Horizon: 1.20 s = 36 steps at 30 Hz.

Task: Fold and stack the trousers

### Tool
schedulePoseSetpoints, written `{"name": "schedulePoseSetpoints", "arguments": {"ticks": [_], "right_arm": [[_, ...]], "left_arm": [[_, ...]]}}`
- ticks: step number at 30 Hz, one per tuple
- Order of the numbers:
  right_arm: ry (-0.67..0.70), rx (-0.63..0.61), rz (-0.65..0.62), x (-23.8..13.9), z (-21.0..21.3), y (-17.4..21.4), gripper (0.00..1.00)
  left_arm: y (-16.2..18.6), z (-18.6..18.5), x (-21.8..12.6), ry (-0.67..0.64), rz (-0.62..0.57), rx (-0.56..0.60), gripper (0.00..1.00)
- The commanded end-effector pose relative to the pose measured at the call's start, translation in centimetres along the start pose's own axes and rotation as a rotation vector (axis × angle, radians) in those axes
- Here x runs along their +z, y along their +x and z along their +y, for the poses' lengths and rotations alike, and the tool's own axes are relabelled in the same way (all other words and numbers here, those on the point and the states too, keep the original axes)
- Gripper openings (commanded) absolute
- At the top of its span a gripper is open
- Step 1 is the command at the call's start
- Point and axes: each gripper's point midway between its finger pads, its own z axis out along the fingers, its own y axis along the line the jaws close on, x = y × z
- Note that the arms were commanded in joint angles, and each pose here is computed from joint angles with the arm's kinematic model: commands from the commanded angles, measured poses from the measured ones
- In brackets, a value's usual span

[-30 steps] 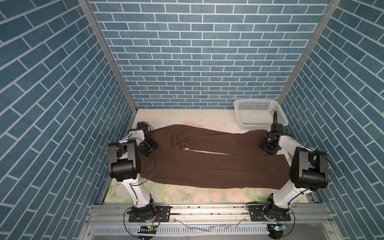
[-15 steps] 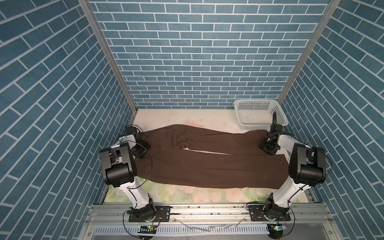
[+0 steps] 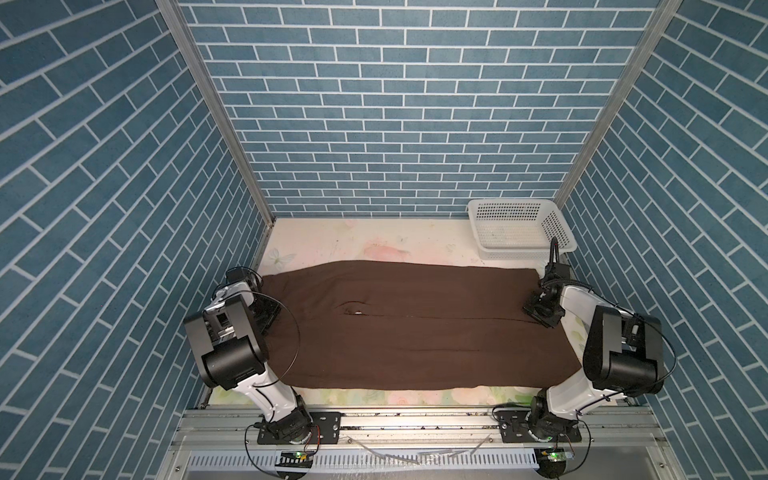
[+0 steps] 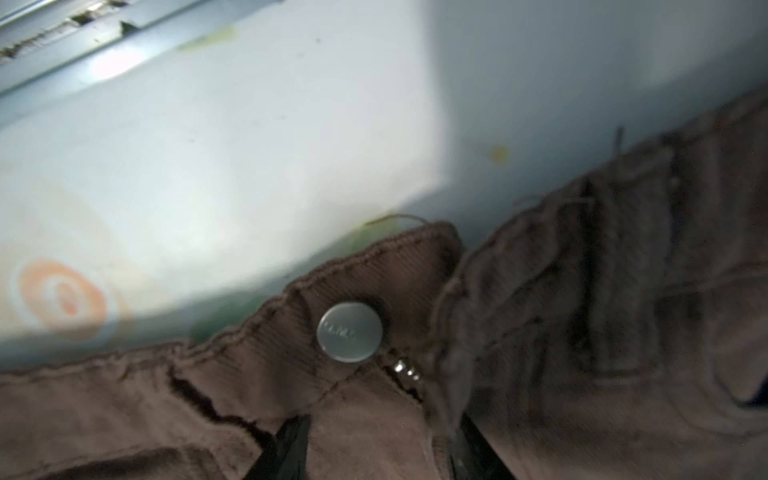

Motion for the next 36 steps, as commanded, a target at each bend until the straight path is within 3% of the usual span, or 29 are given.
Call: {"name": "schedulePoseSetpoints", "arguments": {"ticks": [1,5,11,18,25,29,36], "right_arm": [[0.081,0.009,0.004,-0.7,-2.2,0.3,0.44],[0.079,0.001,-0.034,-2.5,-1.8,-2.3,0.44],[-0.106,0.016,-0.164,-4.9,2.9,-4.3,0.38],[-0.311,-0.213,-0.216,-6.3,13.6,-0.6,0.27],[-0.425,-0.313,-0.164,-5.6,19.4,3.9,0.26],[-0.395,-0.306,-0.113,-3.8,18.8,5.2,0.26],[-0.298,-0.305,-0.082,-1.6,16.1,6.0,0.27]], "left_arm": [[0.5,-0.1,-1.7,-0.071,-0.026,0.081,0.56],[1.8,-4.1,-3.8,-0.073,-0.059,0.228,0.56],[6.8,-11.1,-6.0,0.022,-0.104,0.449,0.57],[15.4,-17.1,-6.6,0.160,-0.062,0.662,0.43],[22.5,-17.5,-4.2,0.189,0.048,0.744,0.37],[24.5,-16.2,-2.1,0.163,0.110,0.748,0.35],[24.8,-12.8,-0.1,0.105,0.133,0.728,0.35]]}}
